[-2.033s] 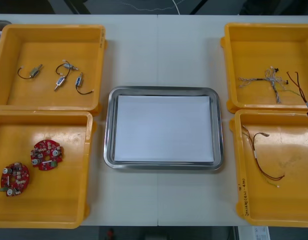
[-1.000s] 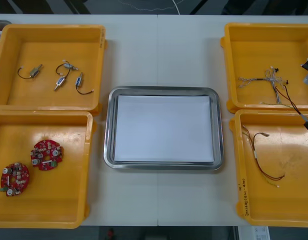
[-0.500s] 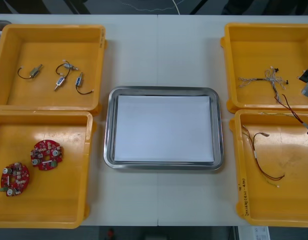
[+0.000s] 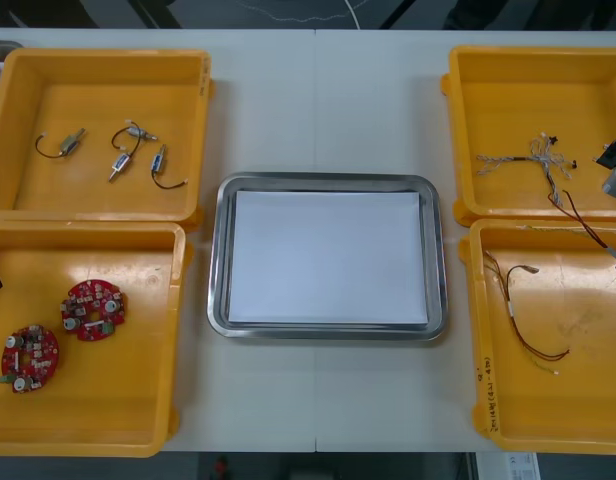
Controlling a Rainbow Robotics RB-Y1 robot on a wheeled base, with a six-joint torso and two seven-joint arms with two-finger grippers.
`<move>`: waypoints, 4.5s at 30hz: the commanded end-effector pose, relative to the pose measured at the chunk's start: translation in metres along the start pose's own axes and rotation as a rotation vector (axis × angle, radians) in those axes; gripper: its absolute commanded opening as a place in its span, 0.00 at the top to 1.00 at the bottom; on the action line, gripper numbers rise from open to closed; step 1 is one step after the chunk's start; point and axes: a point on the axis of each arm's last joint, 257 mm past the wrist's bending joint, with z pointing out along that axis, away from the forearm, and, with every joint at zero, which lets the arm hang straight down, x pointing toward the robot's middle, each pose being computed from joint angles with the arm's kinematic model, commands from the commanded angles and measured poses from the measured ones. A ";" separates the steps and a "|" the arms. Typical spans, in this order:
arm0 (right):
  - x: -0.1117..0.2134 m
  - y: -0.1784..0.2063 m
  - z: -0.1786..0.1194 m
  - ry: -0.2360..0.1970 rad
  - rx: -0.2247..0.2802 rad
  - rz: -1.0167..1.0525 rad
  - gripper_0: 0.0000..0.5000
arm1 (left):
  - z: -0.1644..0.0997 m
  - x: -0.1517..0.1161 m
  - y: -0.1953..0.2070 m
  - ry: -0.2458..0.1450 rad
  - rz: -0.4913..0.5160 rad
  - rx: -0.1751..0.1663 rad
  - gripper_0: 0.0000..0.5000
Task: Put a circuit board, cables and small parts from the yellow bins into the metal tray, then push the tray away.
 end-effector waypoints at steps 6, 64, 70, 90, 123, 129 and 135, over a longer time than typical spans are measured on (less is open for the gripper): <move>0.008 -0.001 -0.003 0.036 0.021 -0.053 1.00 | 0.028 0.025 0.019 0.014 -0.104 -0.014 0.00; 0.010 -0.008 -0.002 0.043 0.033 -0.067 1.00 | 0.091 0.043 0.060 -0.041 -0.066 -0.066 1.00; 0.011 -0.009 -0.002 0.045 0.032 -0.066 1.00 | 0.091 0.043 0.060 -0.040 -0.061 -0.066 1.00; 0.010 -0.009 -0.002 0.044 0.033 -0.065 1.00 | 0.042 0.015 0.038 -0.055 -0.016 -0.085 1.00; 0.011 -0.011 -0.002 0.046 0.041 -0.062 1.00 | -0.070 0.031 -0.125 -0.035 0.545 -0.039 1.00; 0.011 -0.011 -0.002 0.046 0.039 -0.062 1.00 | -0.064 0.053 -0.166 -0.013 0.656 -0.014 1.00; 0.011 -0.010 -0.002 0.045 0.036 -0.063 1.00 | -0.058 0.080 -0.205 0.008 0.744 0.037 1.00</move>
